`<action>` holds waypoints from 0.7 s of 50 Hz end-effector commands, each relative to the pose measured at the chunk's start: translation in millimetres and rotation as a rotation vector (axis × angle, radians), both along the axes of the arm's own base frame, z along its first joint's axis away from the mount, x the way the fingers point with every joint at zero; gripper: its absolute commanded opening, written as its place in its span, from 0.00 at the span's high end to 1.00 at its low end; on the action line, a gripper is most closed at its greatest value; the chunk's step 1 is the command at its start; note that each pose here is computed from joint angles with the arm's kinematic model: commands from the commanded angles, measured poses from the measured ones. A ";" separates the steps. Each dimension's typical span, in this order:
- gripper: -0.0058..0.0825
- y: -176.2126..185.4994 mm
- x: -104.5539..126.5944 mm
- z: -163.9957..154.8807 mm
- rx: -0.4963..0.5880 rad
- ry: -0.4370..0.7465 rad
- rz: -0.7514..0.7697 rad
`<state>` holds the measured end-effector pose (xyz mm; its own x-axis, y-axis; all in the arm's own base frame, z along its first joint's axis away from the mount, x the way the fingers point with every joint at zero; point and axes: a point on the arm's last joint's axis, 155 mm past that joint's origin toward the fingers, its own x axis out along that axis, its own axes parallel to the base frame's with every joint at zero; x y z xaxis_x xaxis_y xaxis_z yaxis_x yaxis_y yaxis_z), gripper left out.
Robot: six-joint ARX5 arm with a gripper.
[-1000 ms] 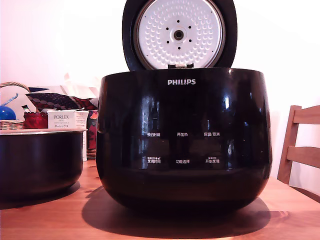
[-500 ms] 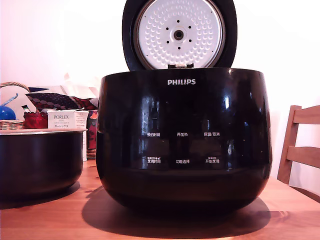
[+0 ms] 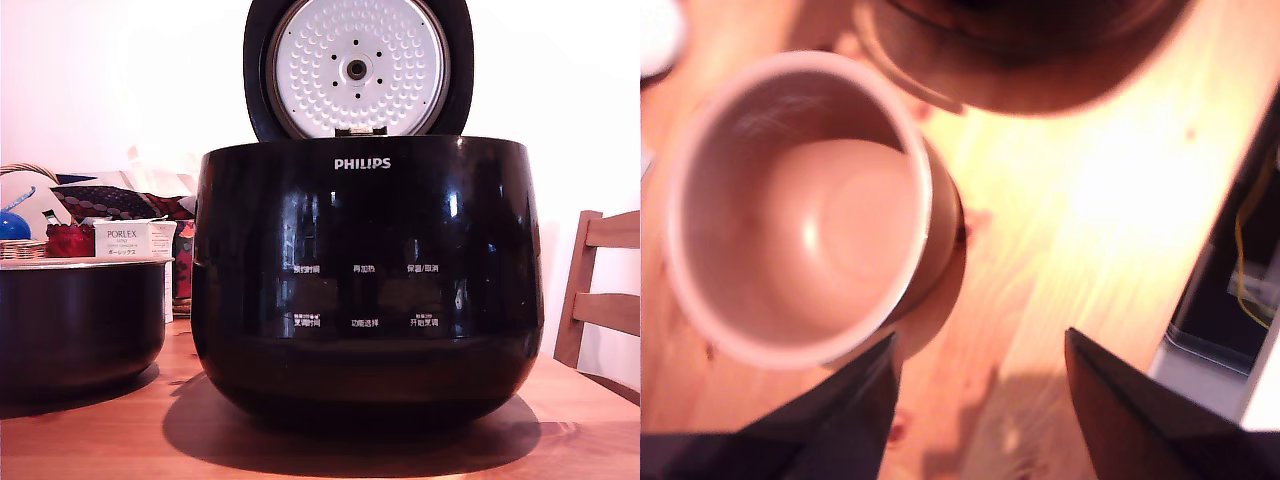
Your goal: Pick up the metallic pot next to the rice cooker
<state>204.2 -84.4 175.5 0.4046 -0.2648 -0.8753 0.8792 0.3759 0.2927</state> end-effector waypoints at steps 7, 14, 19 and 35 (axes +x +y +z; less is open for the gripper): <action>0.32 -5.2 22.5 -17.8 0.054 0.015 -0.078; 0.32 -10.0 44.0 -27.6 0.064 0.009 -0.087; 0.32 -11.0 52.0 -40.2 0.089 0.035 -0.112; 0.32 -13.7 66.5 -77.8 0.135 0.128 -0.161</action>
<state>269.7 -97.2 103.1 0.2589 -0.1961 -0.9458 0.9544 0.2025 0.2192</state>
